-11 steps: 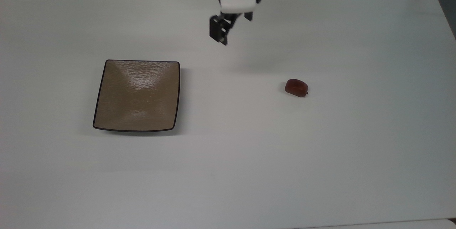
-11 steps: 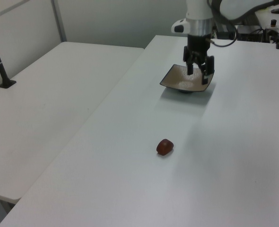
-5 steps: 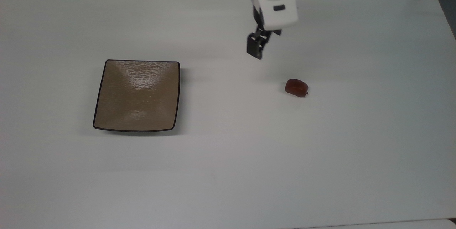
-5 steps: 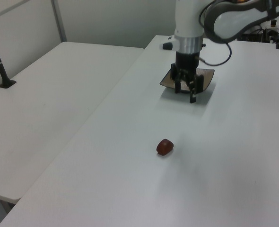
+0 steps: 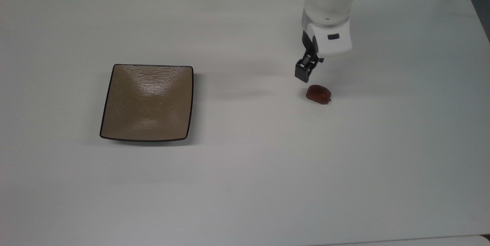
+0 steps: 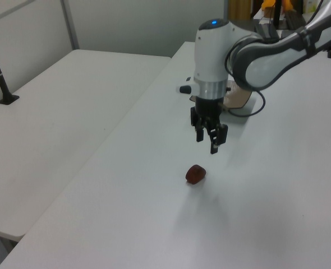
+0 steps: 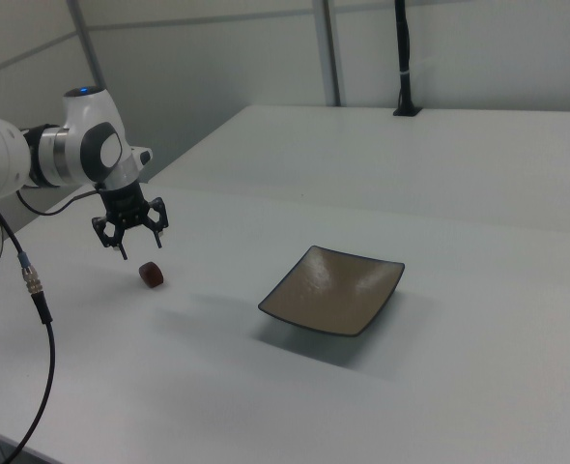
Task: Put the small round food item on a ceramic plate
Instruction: 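Lower the open gripper down over the dark-red food item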
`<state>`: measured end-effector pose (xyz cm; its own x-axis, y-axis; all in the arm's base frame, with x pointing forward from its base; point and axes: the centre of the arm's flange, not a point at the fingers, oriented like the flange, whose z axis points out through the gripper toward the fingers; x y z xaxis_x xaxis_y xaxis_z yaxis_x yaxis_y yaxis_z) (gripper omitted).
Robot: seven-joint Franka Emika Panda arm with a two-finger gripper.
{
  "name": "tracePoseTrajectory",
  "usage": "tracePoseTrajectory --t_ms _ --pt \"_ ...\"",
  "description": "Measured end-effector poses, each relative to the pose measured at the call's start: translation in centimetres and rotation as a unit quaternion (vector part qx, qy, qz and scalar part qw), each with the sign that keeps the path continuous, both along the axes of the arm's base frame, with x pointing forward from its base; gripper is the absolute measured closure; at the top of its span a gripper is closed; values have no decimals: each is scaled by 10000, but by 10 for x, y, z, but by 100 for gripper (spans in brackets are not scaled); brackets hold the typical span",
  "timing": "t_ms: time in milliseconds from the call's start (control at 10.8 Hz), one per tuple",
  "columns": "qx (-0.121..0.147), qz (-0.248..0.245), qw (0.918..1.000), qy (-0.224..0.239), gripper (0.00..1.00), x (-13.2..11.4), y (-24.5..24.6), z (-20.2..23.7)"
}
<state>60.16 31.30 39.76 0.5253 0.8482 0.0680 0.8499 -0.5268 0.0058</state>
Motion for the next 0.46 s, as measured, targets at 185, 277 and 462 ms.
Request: tracePoseTrajectory --t_ms 185,277,462 --pt "-30 42 9999 -90 37 3 8 -15" --pt "25 41 9999 -157 39 6 11 -22" --pt "139 26 9994 -302 40 11 18 -35"
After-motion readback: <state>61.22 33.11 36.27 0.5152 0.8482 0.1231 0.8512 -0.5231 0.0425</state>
